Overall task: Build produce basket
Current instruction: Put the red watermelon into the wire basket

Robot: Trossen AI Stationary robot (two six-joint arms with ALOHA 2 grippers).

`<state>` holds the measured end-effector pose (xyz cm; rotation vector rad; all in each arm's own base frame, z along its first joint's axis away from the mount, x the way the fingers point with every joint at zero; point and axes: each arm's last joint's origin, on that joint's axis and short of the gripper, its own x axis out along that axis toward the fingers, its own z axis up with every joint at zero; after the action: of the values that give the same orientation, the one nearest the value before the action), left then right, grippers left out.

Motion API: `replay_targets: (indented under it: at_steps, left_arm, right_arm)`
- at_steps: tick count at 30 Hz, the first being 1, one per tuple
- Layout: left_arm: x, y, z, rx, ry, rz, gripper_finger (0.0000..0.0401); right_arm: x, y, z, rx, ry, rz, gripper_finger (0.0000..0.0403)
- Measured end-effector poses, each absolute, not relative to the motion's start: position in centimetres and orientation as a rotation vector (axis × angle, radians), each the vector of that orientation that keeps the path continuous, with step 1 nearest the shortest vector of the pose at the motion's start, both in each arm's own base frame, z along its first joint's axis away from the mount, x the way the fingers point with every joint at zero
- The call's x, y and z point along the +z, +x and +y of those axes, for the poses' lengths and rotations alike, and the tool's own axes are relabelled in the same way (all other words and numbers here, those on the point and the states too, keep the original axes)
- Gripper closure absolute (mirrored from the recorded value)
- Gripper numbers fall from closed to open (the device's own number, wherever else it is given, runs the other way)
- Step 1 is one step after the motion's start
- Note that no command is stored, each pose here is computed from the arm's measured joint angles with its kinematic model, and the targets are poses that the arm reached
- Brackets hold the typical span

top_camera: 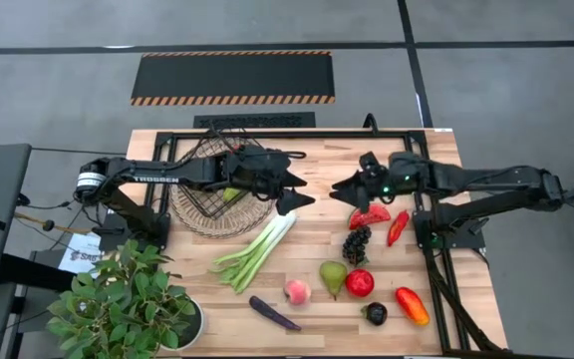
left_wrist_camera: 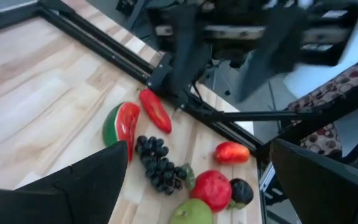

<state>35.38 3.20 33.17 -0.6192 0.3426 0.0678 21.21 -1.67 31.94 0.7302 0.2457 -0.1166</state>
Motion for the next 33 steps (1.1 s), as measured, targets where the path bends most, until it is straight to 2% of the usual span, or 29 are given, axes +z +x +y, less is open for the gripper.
replay_targets:
  at_steps: [6, 11, 22, 33]
  left_arm:
    - [33.2, 35.4, 3.2, 0.067, -0.619, 0.337, 0.0024]
    - [33.3, 35.4, 3.2, 0.074, -0.62, 0.331, 0.0024]
    - [33.8, 35.6, 2.9, 0.053, -0.644, 0.275, 0.0024]
    - [33.8, 35.6, 2.9, 0.078, -0.655, 0.268, 0.0024]
  right_arm:
    - [36.1, 20.9, -0.3, 0.032, 0.666, 0.168, 0.0148]
    - [39.0, 19.1, 0.9, 0.129, 0.605, 0.074, 0.0148]
    - [39.6, 17.2, 3.4, 0.277, 0.57, 0.091, 0.0148]
    - [39.1, 17.7, 3.5, 0.261, 0.623, 0.137, 0.0148]
